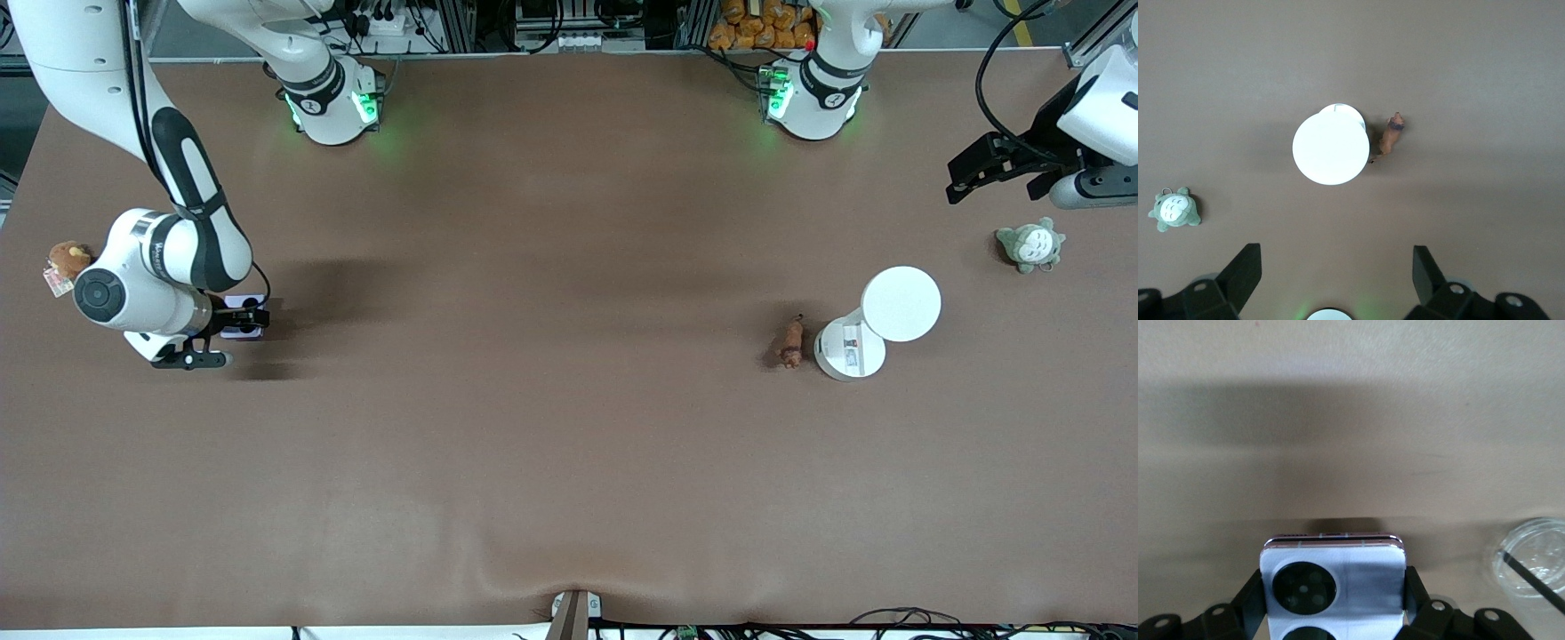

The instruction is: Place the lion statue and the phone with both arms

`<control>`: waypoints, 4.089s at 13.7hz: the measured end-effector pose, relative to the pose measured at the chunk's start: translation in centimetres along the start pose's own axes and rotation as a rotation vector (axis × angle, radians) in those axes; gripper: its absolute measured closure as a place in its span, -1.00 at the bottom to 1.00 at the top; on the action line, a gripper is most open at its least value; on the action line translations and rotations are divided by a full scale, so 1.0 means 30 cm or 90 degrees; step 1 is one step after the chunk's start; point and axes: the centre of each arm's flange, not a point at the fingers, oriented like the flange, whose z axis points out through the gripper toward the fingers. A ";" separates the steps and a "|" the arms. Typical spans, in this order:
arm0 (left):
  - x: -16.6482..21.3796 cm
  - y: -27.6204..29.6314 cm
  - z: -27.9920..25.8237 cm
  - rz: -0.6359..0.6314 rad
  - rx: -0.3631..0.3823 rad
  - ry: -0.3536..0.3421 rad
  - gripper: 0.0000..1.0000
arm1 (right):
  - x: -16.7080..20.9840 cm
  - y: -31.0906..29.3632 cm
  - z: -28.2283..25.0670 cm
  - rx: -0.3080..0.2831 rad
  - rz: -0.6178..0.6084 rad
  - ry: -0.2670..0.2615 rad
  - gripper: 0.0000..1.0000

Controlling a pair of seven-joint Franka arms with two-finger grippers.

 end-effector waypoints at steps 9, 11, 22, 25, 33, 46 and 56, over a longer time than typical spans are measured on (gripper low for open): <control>0.000 0.000 0.000 0.000 0.000 0.000 -1.00 | -0.012 0.038 0.046 -0.001 -0.007 -0.005 -0.68; 0.000 0.000 0.000 0.000 0.000 0.000 -1.00 | -0.013 0.037 0.053 -0.001 -0.008 -0.007 -0.68; -0.001 0.010 0.000 0.004 0.000 0.000 -1.00 | 0.016 0.043 0.023 -0.005 -0.008 0.010 -1.00; -0.002 0.012 -0.001 0.004 0.000 0.001 -1.00 | 0.042 0.050 -0.020 -0.006 -0.007 0.020 -1.00; -0.002 0.013 -0.002 0.005 0.000 0.001 -1.00 | 0.149 0.057 -0.333 0.015 -0.014 -0.022 -1.00; -0.005 0.013 -0.019 0.005 0.000 0.008 -1.00 | 0.218 0.036 -1.064 -0.002 -0.023 0.071 -1.00; -0.027 0.022 -0.047 0.008 0.000 0.017 -1.00 | 0.034 -0.078 -1.467 0.008 0.026 0.079 -1.00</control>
